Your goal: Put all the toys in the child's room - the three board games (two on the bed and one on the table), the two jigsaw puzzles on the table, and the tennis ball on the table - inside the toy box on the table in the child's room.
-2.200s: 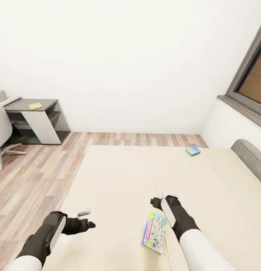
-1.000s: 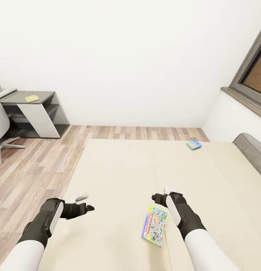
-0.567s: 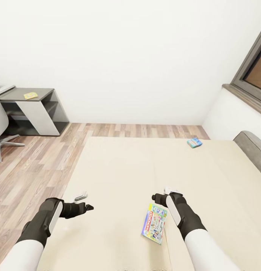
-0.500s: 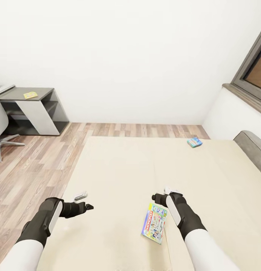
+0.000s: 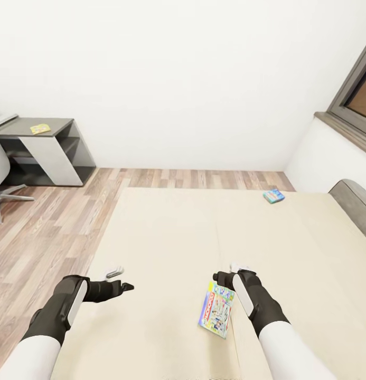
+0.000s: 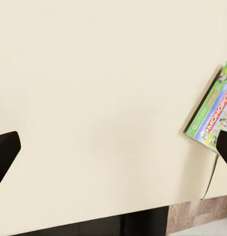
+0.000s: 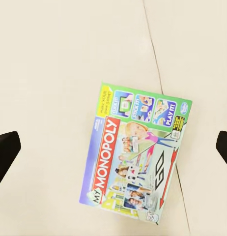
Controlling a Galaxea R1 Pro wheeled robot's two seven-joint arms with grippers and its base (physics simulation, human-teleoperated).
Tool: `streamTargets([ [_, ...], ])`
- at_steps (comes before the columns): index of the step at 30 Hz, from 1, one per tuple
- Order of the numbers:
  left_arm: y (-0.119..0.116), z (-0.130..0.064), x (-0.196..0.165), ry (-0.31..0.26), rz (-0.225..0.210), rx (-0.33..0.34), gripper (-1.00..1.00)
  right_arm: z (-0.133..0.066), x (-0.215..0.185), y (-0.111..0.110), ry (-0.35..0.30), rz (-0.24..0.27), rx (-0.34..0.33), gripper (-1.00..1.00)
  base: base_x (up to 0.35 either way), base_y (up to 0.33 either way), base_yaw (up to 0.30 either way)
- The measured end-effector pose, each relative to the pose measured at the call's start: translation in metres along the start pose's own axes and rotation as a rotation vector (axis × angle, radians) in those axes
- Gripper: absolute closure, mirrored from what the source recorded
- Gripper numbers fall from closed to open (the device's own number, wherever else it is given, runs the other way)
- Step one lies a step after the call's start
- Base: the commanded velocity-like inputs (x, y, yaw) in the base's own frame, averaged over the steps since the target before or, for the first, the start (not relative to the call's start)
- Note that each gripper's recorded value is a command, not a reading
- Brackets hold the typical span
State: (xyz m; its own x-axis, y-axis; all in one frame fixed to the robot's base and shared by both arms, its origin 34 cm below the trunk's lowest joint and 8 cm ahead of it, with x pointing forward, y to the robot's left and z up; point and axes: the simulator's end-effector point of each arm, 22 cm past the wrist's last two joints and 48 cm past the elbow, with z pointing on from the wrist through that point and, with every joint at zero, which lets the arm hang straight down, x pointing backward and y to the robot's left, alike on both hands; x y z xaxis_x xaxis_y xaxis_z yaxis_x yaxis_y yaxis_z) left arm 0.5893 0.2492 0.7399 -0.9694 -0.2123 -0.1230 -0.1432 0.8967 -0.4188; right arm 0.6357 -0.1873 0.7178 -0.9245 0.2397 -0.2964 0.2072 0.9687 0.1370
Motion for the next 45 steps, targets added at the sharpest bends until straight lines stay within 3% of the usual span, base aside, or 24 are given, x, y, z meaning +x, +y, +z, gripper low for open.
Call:
streamTargets([
  [29, 0.004, 0.016, 0.013, 0.036, -0.021, 0.032, -1.0, 0.019, 0.02, -0.006, 0.043, 0.001, 0.011, -1.0, 0.0, 0.0, 0.0],
  [36, 0.003, 0.015, 0.012, 0.031, -0.042, 0.082, -1.0, 0.023, 0.024, -0.008, 0.052, 0.002, 0.014, -1.0, 0.0, 0.0, 0.0],
  [45, 0.003, 0.0, 0.002, 0.001, -0.078, 0.202, -1.0, 0.029, 0.03, -0.009, 0.064, 0.005, 0.016, -1.0, 0.0, 0.0, 0.0],
])
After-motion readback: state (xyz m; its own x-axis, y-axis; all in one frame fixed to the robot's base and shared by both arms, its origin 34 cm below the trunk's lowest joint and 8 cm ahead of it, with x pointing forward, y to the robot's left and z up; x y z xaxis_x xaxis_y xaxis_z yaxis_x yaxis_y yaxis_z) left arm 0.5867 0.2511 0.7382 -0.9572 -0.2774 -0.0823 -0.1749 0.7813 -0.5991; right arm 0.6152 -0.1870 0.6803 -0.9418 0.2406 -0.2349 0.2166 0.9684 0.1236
